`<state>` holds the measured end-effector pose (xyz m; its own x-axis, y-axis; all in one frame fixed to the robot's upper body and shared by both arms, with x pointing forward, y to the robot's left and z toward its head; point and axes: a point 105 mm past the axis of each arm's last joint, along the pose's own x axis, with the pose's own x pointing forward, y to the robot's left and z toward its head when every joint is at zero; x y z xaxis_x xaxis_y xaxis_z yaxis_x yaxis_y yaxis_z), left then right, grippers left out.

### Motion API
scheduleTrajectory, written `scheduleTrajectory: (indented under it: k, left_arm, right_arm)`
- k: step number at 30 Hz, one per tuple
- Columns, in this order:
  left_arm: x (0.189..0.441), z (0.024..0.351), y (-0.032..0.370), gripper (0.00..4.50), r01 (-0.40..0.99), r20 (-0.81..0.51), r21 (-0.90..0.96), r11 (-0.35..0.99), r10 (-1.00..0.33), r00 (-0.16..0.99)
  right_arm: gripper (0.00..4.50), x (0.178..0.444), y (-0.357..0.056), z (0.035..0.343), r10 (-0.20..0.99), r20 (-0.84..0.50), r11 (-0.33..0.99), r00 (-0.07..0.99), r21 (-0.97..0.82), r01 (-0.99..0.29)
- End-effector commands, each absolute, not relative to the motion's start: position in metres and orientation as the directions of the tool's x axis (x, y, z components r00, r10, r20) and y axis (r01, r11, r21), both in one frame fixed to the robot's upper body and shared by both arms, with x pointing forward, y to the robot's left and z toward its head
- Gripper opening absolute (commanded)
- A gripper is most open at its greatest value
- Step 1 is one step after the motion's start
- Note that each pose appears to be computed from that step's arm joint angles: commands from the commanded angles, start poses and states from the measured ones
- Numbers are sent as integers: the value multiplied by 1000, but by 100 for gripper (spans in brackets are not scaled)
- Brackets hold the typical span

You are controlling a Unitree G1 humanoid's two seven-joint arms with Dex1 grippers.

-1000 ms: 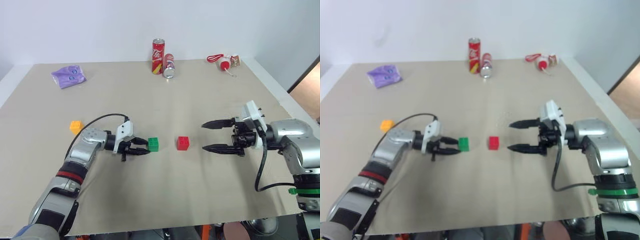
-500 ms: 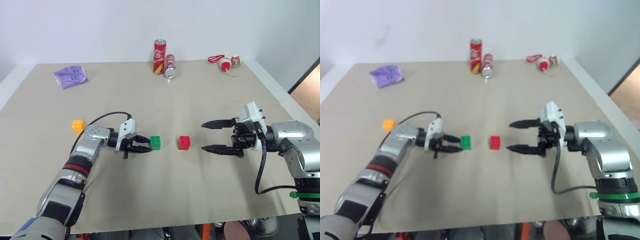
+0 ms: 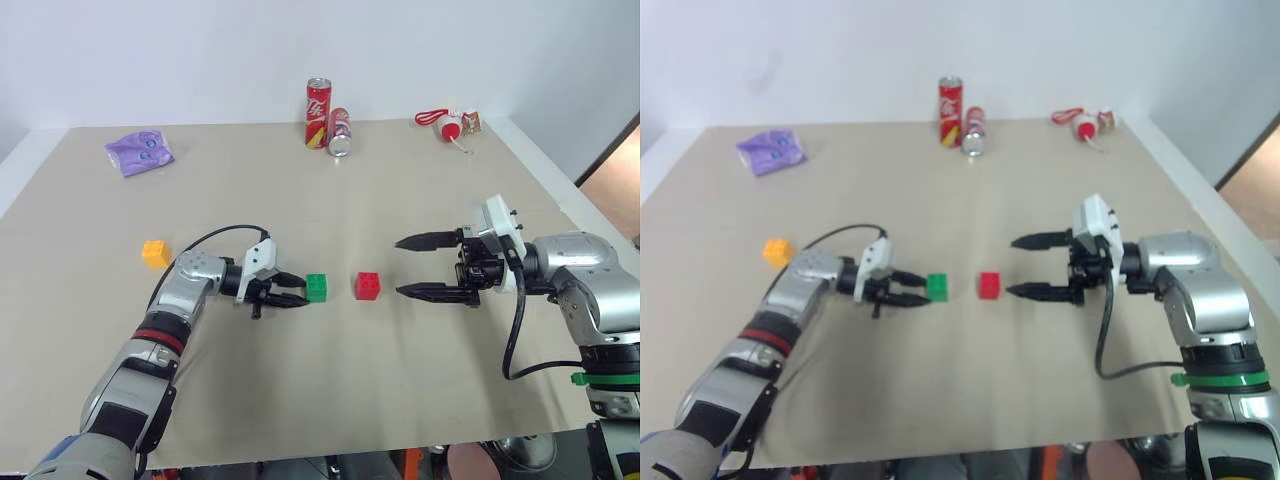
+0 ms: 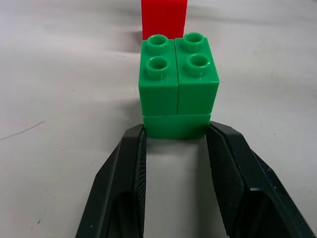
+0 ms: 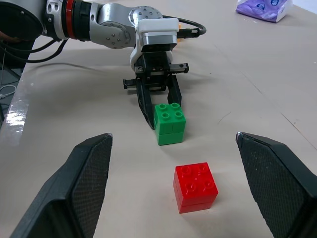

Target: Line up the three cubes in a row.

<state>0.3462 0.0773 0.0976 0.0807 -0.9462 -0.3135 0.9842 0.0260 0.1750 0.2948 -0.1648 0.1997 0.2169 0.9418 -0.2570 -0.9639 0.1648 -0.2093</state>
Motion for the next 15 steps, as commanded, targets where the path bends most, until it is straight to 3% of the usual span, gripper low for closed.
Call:
scheduleTrajectory:
  k: [1, 14, 15]
  left_arm:
    - [353, 99, 88, 124, 976, -348, 212, 44, -930, 117]
    - [356, 96, 90, 124, 972, -359, 228, 48, -924, 130]
    - [356, 96, 90, 174, 976, -355, 212, 54, -926, 128]
  right_arm:
    - [415, 294, -164, 210, 947, -240, 152, 213, -249, -956]
    - [415, 296, -161, 212, 949, -227, 159, 219, -257, -953]
    - [415, 297, -161, 212, 949, -226, 160, 220, -258, -953]
